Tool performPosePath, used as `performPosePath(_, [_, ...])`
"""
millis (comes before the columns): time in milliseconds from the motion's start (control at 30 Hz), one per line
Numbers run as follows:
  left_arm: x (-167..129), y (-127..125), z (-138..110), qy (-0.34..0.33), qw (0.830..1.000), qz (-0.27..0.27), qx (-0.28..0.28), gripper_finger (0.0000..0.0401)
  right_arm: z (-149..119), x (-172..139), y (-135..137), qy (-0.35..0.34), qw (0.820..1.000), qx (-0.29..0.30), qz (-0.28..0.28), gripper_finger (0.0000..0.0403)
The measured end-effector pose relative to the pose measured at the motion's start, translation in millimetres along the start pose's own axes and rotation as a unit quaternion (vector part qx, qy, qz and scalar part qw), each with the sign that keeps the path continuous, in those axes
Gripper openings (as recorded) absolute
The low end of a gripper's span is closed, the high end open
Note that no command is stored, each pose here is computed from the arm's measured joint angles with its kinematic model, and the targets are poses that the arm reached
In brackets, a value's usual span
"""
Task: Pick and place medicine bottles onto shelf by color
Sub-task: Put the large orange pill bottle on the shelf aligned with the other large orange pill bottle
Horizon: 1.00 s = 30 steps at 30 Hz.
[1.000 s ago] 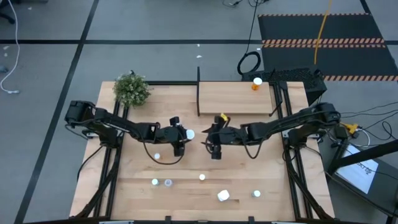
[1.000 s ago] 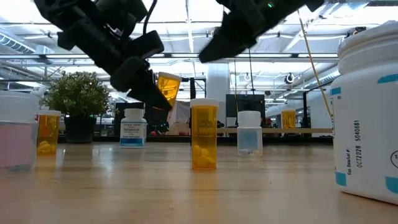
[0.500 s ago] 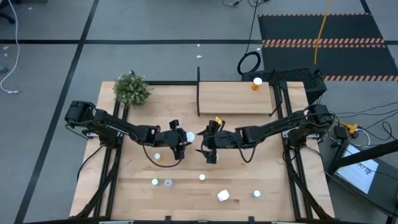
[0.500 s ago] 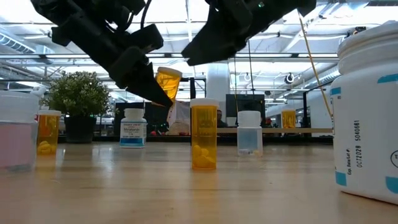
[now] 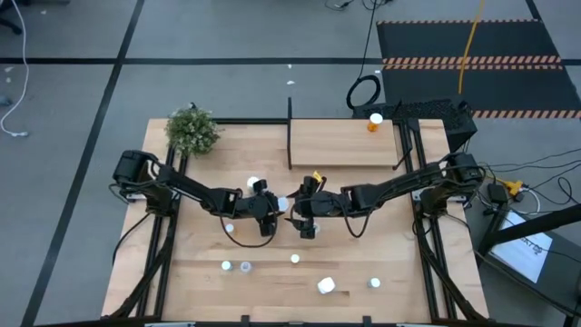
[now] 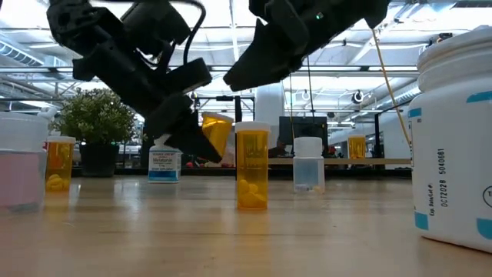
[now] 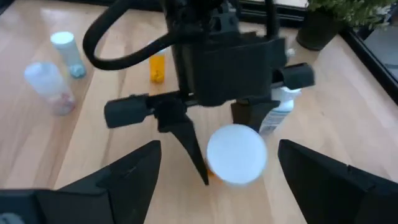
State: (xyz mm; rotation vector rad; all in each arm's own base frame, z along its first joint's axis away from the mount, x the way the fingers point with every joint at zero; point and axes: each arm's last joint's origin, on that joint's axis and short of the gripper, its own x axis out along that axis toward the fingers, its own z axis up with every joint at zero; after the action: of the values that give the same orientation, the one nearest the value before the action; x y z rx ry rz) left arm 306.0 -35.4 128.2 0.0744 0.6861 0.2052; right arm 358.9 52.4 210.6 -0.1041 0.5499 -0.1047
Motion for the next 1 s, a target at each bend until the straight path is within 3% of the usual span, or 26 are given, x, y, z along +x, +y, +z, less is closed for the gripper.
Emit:
performPosePath(500, [9.7, -3.4, 0.2, -0.029, 1.000, -0.003, 0.002, 0.0189, -23.3, 33.2, -10.6, 0.035, 0.999, 0.017, 0.008, 0.0329])
performPosePath(767, [9.7, -3.4, -0.3, -0.027, 1.000, -0.002, 0.002, 0.0189, -23.9, 36.5, -11.3, 0.029, 1.000, 0.007, 0.007, 0.0305])
performPosePath(1000, [9.7, -3.4, 0.0, -0.028, 1.000, -0.003, 0.002, 0.0189, -24.9, 37.5, -12.7, 0.032, 0.999, 0.007, 0.005, 0.0254])
